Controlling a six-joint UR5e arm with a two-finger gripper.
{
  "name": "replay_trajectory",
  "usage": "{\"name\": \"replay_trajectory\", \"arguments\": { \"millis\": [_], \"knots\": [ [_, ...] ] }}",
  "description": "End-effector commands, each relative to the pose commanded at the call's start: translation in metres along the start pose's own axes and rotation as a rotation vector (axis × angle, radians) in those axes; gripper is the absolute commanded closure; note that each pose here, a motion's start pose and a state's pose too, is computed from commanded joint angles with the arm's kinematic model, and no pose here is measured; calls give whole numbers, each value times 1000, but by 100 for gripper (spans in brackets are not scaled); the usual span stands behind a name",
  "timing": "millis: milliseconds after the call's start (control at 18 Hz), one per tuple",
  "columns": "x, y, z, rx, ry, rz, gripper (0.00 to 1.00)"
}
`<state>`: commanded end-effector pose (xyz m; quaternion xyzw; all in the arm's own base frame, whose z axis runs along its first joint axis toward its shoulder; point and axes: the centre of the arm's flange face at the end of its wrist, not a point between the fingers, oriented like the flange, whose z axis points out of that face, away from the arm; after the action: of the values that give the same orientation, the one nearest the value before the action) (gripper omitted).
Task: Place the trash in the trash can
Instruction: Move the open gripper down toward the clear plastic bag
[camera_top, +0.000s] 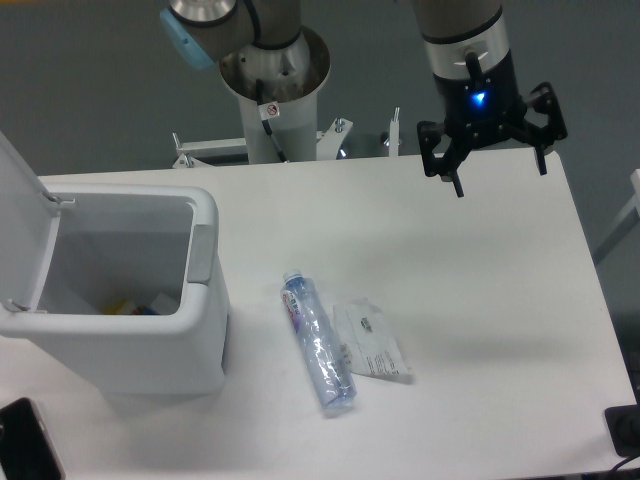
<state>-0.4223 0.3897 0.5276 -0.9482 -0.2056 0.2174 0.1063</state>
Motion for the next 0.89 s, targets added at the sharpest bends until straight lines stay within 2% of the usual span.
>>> {"name": "replay_trajectory", "arguments": {
  "millis": [222, 333, 500, 667, 722, 778, 889],
  "knots": [
    [4, -2, -1, 4, 1, -13, 0],
    [11, 1, 11, -12, 20, -27, 0],
    [20, 0, 31, -7, 60, -82, 0],
    [39, 4, 69, -9, 90, -134, 0],
    [48, 1, 74, 4, 133, -165, 0],
    [59, -2, 95, 19, 257, -239, 0],
    [60, -2, 123, 26, 371, -282, 0]
  ]
}}
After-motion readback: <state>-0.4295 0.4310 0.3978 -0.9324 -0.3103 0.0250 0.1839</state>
